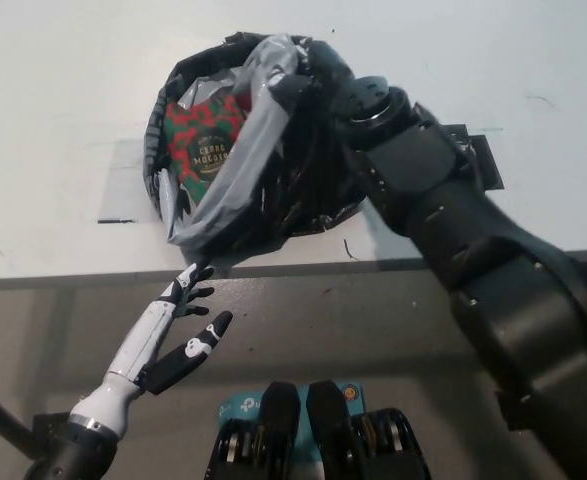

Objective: The robot uses its right hand to pick up a bag of coffee beans and puts it in the black plastic bag, then the robot grabs the top of the bag and lifts it.

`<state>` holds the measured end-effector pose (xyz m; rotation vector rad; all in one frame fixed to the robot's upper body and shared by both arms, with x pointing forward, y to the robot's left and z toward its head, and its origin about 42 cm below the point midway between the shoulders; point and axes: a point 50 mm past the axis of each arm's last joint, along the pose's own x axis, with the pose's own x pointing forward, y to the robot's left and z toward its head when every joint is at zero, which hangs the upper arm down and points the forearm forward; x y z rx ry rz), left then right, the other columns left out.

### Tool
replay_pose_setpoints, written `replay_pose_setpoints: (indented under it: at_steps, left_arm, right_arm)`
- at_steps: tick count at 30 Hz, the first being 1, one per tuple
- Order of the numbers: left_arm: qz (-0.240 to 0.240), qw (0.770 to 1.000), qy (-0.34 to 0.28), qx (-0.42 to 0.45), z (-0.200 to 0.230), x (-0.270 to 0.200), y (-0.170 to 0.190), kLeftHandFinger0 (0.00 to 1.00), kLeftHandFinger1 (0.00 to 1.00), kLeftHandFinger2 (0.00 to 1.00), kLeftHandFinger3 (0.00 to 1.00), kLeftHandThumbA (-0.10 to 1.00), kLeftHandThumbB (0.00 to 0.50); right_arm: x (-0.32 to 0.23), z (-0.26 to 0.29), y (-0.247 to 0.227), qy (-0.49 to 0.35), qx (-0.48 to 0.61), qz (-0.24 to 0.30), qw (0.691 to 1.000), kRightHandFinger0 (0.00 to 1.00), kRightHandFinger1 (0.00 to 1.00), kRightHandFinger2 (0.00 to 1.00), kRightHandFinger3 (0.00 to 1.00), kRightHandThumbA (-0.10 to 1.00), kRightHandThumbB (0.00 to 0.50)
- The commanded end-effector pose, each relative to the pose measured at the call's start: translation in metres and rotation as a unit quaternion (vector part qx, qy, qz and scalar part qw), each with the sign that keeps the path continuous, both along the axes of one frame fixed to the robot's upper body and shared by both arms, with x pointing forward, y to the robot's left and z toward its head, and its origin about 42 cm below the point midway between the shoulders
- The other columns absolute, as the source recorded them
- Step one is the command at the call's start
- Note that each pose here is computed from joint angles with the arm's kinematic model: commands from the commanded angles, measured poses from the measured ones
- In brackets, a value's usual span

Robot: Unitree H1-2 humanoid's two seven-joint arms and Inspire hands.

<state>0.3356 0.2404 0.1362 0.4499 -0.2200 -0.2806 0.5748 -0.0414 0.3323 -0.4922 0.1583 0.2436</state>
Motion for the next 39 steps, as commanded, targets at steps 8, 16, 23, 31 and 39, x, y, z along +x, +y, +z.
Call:
replay_pose_setpoints:
  at_steps: [8,16,23,31,39]
  left_arm:
    - [-0.011,1.0,-0.022,0.002,0.01,0.004,0.0,0.81,0.88,1.0,1.0,0.72,0.075]
    - [-0.006,0.999,-0.031,0.02,0.007,0.005,-0.001,0.77,0.82,0.98,1.0,0.68,0.071]
    - [-0.002,1.0,-0.018,0.009,0.0,-0.006,-0.001,0.77,0.82,0.98,1.0,0.6,0.066]
    - [0.009,1.0,-0.005,-0.006,-0.007,-0.019,0.009,0.85,0.92,1.0,1.0,0.86,0.155]
    - [0.018,1.0,0.004,-0.012,-0.014,-0.023,0.018,1.0,1.0,1.0,1.0,1.0,0.275]
  right_arm:
    - [-0.011,0.152,-0.017,-0.157,-0.087,0.072,0.981,1.0,1.0,1.0,1.0,0.92,0.411]
    - [-0.042,0.232,-0.029,-0.232,-0.069,0.117,0.963,1.0,1.0,1.0,1.0,0.91,0.419]
    - [-0.072,0.261,-0.037,-0.286,-0.031,0.166,0.943,1.0,1.0,1.0,1.0,1.0,0.42]
    - [-0.17,0.25,-0.107,-0.44,-0.125,0.182,0.871,1.0,1.0,1.0,1.0,1.0,0.415]
    - [-0.294,0.169,-0.202,-0.525,-0.11,0.172,0.826,1.0,1.0,1.0,1.0,1.0,0.351]
